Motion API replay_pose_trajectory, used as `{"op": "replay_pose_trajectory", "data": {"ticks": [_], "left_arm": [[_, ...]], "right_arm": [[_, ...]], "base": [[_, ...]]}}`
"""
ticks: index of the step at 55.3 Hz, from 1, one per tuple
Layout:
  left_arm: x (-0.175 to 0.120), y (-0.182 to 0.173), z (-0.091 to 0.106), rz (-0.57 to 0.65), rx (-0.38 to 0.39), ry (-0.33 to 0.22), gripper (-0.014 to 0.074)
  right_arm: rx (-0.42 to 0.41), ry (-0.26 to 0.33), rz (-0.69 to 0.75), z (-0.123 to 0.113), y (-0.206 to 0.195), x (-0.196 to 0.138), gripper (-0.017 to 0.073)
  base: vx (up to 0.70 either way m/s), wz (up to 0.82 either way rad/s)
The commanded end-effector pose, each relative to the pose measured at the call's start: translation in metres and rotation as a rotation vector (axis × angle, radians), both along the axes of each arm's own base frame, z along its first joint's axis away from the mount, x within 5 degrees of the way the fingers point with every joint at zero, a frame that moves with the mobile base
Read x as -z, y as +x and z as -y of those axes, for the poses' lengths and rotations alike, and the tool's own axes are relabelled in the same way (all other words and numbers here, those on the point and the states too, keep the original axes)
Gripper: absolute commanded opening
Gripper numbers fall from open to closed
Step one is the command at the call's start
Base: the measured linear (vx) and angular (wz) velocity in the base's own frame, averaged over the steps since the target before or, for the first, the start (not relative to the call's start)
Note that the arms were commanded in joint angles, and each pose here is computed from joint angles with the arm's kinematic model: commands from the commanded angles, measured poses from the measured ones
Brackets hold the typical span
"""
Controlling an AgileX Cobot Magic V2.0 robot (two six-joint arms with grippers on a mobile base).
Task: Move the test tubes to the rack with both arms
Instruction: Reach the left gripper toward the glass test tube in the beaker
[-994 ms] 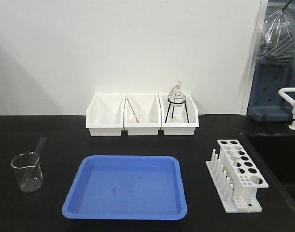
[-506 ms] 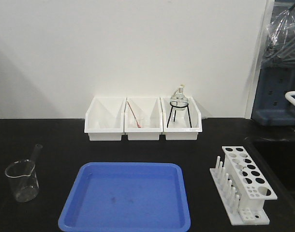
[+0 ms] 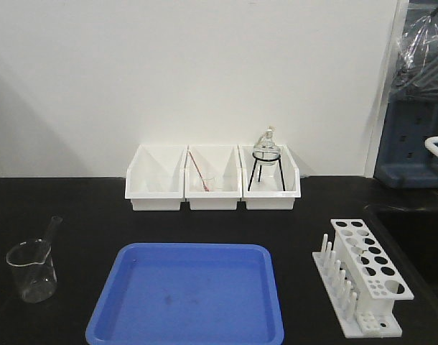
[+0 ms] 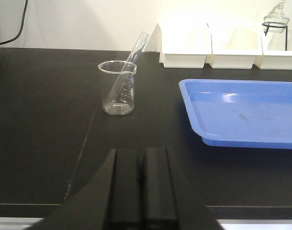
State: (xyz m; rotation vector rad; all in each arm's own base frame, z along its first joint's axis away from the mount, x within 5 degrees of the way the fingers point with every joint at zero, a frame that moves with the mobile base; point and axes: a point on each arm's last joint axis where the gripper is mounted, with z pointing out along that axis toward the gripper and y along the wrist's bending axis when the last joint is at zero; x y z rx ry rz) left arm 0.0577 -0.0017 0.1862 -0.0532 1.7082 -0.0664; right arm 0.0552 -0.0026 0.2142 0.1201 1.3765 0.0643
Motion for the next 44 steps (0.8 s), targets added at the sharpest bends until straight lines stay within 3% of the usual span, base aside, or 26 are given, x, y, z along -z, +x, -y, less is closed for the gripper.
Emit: {"op": "replay_pose_trajectory", "data": {"ticks": [1, 30, 40, 41, 44], "left_arm": [[0.003, 0.003, -0.001, 0.029, -0.012, -0.010, -0.0007], [-0.003, 0.003, -0.002, 0.083, -0.020, -0.010, -0.0007], [-0.014, 0.003, -0.003, 0.199, -0.037, -0.020, -0.0007], [-0.023, 0.002, -0.005, 0.290, -0.055, -0.048, -0.0007], [-0.030, 0.001, -0.006, 0.350, -0.064, -0.048, -0.0007]], "right_arm": [[0.002, -0.012, 0.075, 0.000, -0.001, -0.006, 0.0010], [0.002, -0.013, 0.077, 0.000, -0.001, -0.006, 0.0010], [0.001, -0.011, 0.098, 0.000, -0.002, -0.008, 0.0010], [-0.001, -0.004, 0.141, 0.000, -0.003, -0.011, 0.0010], [-0.001, 0.006, 0.178, 0.000, -0.004, -0.015, 0.0010]], "base": [[0.00, 0.00], [0.00, 0.00], [0.00, 0.00], [0.00, 0.00], [0.00, 0.00]]}}
